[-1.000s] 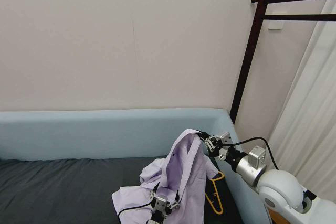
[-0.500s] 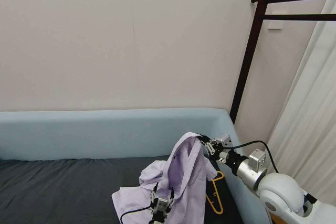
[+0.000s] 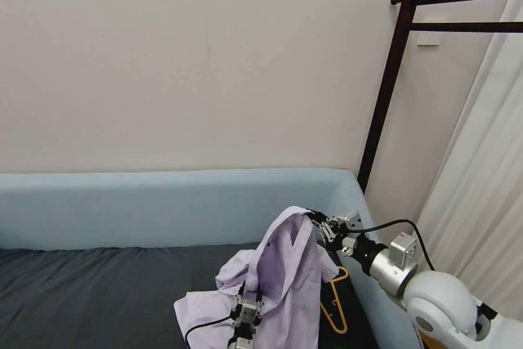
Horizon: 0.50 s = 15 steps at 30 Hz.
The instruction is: Pick up the clothes from the sofa and hang them on the clothes hanger.
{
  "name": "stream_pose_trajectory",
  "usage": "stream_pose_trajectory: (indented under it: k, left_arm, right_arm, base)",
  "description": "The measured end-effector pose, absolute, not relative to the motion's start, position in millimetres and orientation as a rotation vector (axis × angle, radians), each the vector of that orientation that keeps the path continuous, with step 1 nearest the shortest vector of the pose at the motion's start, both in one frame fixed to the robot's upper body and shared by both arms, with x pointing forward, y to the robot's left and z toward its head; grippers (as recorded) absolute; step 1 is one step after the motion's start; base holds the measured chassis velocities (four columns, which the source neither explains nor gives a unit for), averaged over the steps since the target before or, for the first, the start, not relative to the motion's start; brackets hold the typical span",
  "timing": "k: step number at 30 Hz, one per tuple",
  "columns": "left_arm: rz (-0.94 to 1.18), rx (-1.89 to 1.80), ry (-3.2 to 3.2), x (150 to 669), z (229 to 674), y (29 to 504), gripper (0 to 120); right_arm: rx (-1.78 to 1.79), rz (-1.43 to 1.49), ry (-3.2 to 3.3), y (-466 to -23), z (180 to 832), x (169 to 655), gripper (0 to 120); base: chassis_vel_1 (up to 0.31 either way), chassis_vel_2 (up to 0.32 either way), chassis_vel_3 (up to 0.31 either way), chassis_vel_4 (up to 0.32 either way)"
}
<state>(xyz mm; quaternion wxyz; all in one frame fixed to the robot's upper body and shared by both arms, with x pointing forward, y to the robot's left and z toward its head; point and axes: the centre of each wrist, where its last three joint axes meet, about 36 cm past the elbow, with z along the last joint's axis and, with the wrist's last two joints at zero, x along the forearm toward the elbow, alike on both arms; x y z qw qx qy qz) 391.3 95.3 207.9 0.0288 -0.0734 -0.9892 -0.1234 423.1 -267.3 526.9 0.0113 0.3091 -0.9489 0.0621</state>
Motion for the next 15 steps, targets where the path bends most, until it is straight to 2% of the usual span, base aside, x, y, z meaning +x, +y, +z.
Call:
stream_pose_trajectory:
  k: [3, 4, 7, 10, 15]
  left_arm:
    - [-0.384, -0.217, -3.055, 389, 209, 104, 15]
    - [-0.384, -0.217, -3.055, 389, 209, 104, 15]
    - [-0.383, -0.218, -3.059, 384, 213, 111, 0]
    - [-0.372, -0.221, -3.062, 381, 217, 115, 0]
    - [-0.207, -0.238, -3.072, 374, 244, 129, 0]
  right_arm:
    - [0.964, 0.195, -2.959, -267, 526, 424, 0]
    - [0.964, 0.195, -2.959, -267, 526, 424, 0]
    - [0.957, 0.191, -2.961, -267, 525, 425, 0]
    - [0.949, 0.187, -2.96, -267, 524, 425, 0]
    - [0.892, 0.151, -2.952, -267, 514, 431, 0]
  base:
    - [0.0, 0.0, 0.0, 0.0]
    - [0.0, 0.0, 0.0, 0.0]
    - [0.0, 0.0, 0.0, 0.0]
    - [0.0, 0.0, 0.0, 0.0]
    - [0.0, 0.0, 0.0, 0.0]
